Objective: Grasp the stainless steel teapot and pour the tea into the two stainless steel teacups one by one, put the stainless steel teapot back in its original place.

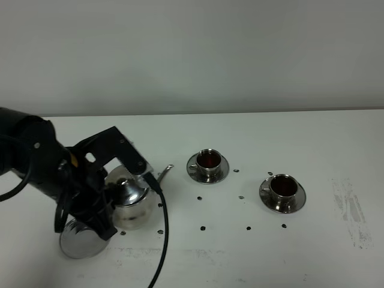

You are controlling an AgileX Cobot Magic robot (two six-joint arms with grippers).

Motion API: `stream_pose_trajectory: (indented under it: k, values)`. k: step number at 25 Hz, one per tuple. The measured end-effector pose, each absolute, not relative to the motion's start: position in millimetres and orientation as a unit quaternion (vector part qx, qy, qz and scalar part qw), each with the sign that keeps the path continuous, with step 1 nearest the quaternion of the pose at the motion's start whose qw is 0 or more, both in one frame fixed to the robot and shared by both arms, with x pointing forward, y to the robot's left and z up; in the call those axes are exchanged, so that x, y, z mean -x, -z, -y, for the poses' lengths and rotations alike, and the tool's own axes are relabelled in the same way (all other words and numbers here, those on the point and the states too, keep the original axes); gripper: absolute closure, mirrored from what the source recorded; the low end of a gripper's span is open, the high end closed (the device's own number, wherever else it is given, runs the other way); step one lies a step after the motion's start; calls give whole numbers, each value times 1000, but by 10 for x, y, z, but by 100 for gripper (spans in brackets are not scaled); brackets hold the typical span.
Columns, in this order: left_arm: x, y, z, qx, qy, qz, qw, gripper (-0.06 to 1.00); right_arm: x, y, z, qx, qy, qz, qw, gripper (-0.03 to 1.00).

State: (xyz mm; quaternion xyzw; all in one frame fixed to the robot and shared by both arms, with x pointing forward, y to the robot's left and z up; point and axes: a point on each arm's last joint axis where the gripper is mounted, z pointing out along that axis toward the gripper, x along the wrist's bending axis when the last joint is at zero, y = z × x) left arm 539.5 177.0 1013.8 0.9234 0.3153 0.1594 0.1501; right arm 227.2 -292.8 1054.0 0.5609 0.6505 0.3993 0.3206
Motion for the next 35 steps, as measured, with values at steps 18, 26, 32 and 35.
stream_pose_trajectory:
  k: [18, 26, 32, 35]
  values:
    - [-5218, -9754, -2451, -832, -145, -517, 138, 71, -2271, -10540, 2923, -561, -401, -651, 318, 52]
    - [-5269, -9659, -2441, -830, -147, -518, 141, 71, -2271, -10540, 2922, -561, -402, -651, 318, 52]
    - [-5309, -9587, -2437, -832, -149, -517, 139, 71, -2271, -10541, 2920, -560, -403, -651, 317, 52]
    - [-5321, -9523, -2434, -833, -141, -518, 132, 71, -2271, -10541, 2920, -560, -403, -651, 317, 52]
